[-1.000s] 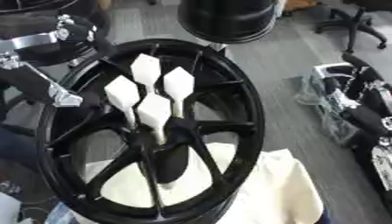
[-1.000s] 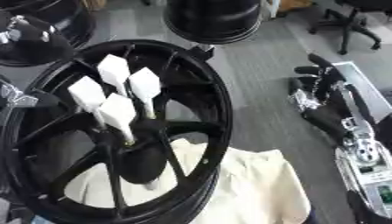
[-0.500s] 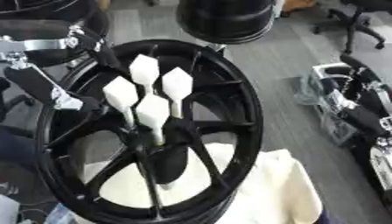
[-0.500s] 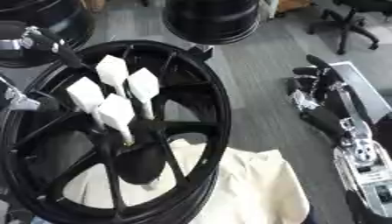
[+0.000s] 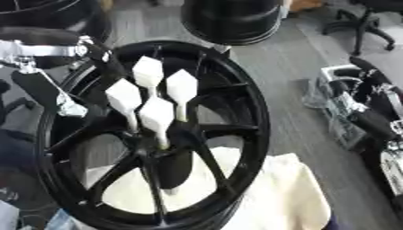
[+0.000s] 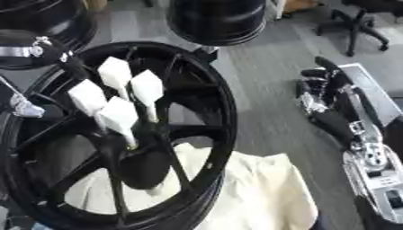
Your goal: Pull the pin out of the wheel hub.
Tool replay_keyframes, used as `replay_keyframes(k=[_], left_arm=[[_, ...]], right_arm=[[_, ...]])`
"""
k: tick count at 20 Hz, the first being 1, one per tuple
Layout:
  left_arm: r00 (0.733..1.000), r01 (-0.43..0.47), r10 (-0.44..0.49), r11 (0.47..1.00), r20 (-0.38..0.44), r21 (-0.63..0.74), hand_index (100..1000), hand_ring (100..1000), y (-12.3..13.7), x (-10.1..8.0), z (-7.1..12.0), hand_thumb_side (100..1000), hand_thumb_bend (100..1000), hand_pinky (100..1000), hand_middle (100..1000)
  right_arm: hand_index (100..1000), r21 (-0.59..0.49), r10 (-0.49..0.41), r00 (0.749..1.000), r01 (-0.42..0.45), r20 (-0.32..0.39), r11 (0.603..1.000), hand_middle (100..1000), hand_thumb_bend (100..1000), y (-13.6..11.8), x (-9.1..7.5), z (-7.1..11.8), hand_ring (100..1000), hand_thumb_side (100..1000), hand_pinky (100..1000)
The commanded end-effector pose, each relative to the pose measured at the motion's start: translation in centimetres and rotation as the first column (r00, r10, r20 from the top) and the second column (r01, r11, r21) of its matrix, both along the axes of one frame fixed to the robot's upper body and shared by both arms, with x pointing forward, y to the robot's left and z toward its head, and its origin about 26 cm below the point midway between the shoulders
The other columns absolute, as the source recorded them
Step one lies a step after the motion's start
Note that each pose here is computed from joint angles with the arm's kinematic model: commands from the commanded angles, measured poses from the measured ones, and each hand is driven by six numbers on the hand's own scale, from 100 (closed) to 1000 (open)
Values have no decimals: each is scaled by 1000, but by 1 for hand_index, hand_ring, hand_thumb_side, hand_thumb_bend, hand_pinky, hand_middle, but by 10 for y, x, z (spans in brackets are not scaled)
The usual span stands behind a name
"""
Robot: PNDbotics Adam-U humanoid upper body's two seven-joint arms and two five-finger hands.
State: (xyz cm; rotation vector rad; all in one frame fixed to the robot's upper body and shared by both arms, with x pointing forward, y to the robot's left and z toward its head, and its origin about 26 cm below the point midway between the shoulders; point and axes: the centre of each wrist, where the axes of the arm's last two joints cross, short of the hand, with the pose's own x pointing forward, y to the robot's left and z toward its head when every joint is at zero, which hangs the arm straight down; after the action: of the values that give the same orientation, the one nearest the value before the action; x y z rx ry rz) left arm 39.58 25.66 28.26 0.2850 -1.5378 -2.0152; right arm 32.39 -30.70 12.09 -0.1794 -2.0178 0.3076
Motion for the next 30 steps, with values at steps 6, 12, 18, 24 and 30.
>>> replay_keyframes(k=[6,12,18,24,30], left_arm=[[1000,-14,14,1000,2,11,828,731,1,6,0,239,379,772,700],[1000,-10,10,1000,-19,13,828,730,-1,10,-5,239,381,772,699],[999,-1,2,1000,-42,24,753,645,-2,11,-9,193,301,753,601],[998,-9,11,1000,-62,26,683,583,-1,14,-12,129,195,732,522],[997,-26,21,998,-71,-62,566,496,3,15,-9,108,100,685,409]], right_arm=[[944,-17,4,1000,-4,16,1000,748,184,-3,1,7,747,327,803],[944,-15,5,1000,-5,16,1000,747,180,-3,1,7,747,330,803],[944,-15,5,1000,-5,15,1000,747,177,-3,1,7,747,332,803],[944,-15,7,1000,-7,16,1000,747,175,-3,2,7,747,333,804],[944,-14,5,1000,-5,16,1000,747,171,-3,2,7,747,336,804]])
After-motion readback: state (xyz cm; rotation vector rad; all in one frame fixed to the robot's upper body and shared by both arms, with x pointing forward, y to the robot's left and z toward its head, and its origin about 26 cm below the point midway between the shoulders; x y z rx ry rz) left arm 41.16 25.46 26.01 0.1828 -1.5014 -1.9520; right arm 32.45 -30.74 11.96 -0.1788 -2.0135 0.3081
